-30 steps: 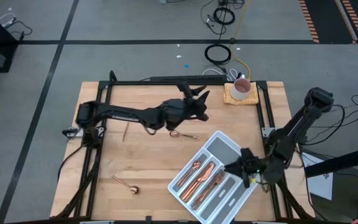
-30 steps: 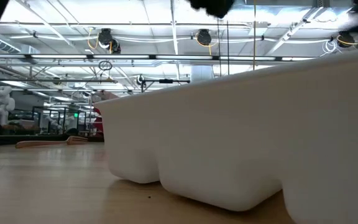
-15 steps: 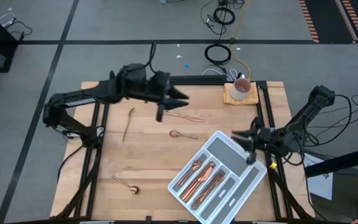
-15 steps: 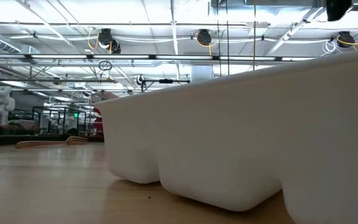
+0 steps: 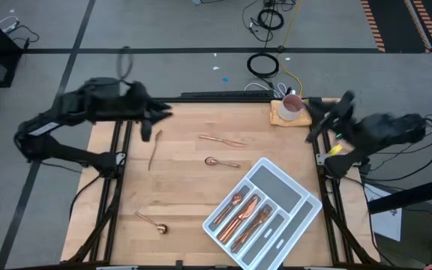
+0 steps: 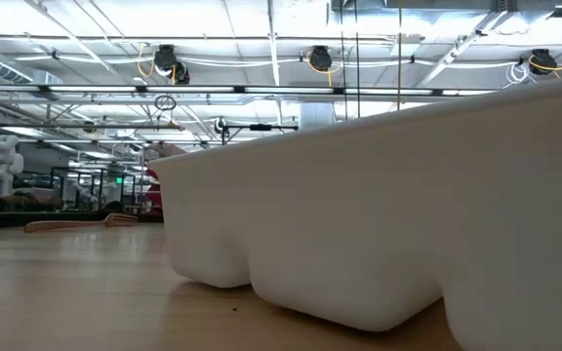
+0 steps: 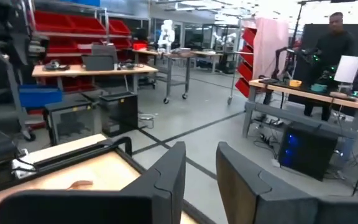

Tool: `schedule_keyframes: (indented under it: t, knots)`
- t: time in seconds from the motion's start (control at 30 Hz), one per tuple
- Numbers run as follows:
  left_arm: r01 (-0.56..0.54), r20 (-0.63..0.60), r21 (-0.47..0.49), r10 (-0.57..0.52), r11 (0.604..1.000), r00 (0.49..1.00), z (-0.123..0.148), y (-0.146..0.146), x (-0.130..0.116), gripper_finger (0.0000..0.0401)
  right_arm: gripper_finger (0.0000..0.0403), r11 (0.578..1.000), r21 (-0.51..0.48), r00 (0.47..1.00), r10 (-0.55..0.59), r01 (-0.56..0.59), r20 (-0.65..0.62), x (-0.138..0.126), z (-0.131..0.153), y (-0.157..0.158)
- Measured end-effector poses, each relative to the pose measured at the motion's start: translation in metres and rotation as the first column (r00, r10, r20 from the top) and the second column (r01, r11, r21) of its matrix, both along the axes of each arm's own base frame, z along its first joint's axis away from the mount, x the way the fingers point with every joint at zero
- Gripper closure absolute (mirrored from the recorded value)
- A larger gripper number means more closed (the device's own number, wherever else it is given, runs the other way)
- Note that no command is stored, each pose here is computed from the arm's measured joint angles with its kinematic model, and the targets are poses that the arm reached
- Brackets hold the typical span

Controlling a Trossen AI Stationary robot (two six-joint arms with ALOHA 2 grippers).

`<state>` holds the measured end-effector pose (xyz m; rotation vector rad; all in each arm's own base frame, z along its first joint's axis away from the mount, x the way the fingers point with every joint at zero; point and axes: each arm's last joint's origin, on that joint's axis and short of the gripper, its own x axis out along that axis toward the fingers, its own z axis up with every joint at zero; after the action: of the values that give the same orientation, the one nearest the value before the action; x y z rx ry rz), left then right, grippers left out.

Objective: Sort silverware
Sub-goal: Put the gold fork into the cutlery tray with the other gold forks

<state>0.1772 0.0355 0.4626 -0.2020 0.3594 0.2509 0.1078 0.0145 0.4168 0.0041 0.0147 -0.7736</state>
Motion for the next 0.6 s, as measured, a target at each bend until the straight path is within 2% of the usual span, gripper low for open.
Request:
schedule_keyframes:
  t: [0.07,0.1,0.17,0.23,0.33,0.4,0.5,0.6]
  knots:
    - [-0.181,-0.039,-0.038,0.180,0.983,0.983,-0.007,0.002,-0.020,0.0280,0.0323,1.000,-0.011,0.999,-0.004,0.004,-0.040,-0.013,0.019,-0.008]
    - [-0.301,-0.093,-0.072,0.294,0.951,0.951,-0.015,0.003,-0.029,0.0280,0.0323,1.000,-0.014,0.998,-0.024,0.024,-0.063,-0.019,0.026,-0.011]
    - [-0.515,-0.239,-0.117,0.479,0.849,0.844,-0.039,0.005,-0.043,0.0280,0.0323,0.998,-0.018,0.991,-0.059,0.057,-0.116,-0.027,0.035,-0.017]
    - [-0.617,-0.333,-0.141,0.550,0.774,0.766,-0.061,0.006,-0.045,0.0280,0.0323,0.996,-0.029,0.975,-0.089,0.084,-0.203,-0.029,0.033,-0.019]
    - [-0.694,-0.416,-0.188,0.583,0.695,0.697,-0.095,0.008,-0.033,0.0280,0.0323,0.991,-0.027,0.923,-0.128,0.128,-0.362,-0.027,0.016,-0.022]
    - [-0.717,-0.450,-0.198,0.588,0.668,0.672,-0.118,0.010,-0.022,0.0280,0.0323,0.988,0.075,0.879,-0.084,0.134,-0.470,-0.025,0.001,-0.023]
    - [-0.712,-0.491,-0.227,0.554,0.664,0.673,-0.151,0.014,-0.009,0.0280,0.0323,0.955,0.262,0.795,0.051,0.138,-0.604,-0.013,-0.020,-0.020]
    - [-0.690,-0.567,-0.281,0.464,0.667,0.680,-0.186,0.021,0.000,0.0280,0.0323,0.929,0.353,0.721,0.170,0.110,-0.672,0.003,-0.039,-0.015]
